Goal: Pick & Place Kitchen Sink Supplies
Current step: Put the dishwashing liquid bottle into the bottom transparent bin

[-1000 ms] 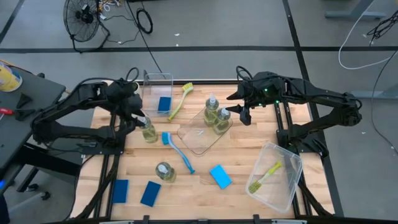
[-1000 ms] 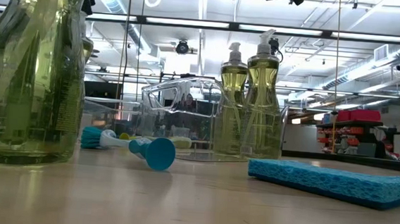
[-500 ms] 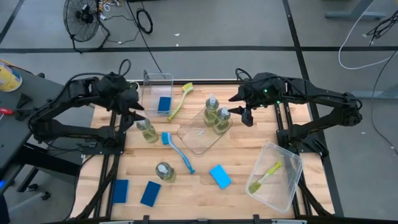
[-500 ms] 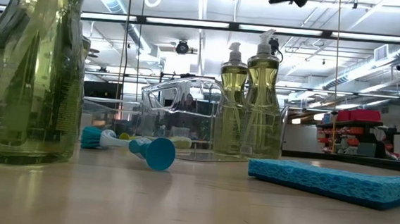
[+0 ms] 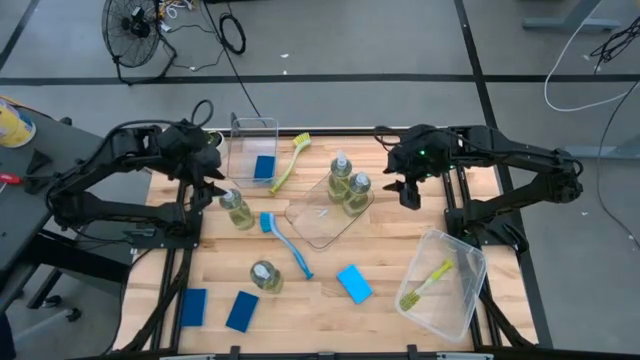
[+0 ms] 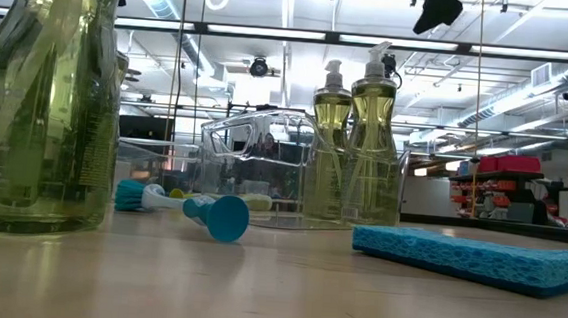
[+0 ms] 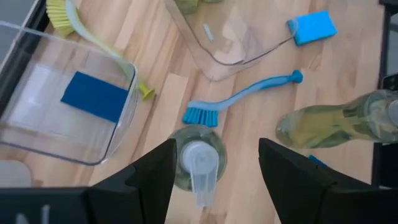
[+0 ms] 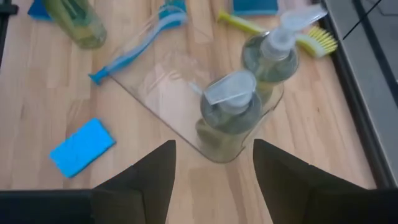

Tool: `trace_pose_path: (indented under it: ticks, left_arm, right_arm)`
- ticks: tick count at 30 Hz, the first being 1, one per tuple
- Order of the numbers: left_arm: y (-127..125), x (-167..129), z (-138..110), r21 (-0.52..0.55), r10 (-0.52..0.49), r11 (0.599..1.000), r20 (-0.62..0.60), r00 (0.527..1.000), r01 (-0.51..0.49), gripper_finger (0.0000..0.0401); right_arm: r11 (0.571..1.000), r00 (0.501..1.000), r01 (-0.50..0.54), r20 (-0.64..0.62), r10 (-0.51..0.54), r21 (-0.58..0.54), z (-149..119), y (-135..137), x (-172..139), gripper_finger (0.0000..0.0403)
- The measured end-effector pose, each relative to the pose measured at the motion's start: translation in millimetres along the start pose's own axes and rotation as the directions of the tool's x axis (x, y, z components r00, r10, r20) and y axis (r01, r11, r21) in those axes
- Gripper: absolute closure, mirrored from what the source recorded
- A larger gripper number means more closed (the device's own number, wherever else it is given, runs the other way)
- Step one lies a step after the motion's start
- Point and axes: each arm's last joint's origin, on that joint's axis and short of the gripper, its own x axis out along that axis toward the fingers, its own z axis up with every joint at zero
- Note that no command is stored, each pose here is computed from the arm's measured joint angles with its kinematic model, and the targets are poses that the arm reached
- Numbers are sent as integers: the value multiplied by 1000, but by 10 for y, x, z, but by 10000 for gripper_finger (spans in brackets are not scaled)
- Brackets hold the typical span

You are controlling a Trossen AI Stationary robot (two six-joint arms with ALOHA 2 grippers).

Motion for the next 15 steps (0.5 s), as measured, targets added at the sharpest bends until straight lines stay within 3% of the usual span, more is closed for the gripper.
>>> trace_pose_path:
  ticks: [15]
  left_arm:
    - [40, 94, -20, -27, 88, 995, -92, 992, -91, 148]
  right_arm:
    - [1000, 1000, 16, 23, -16, -1, 22, -5, 0, 188]
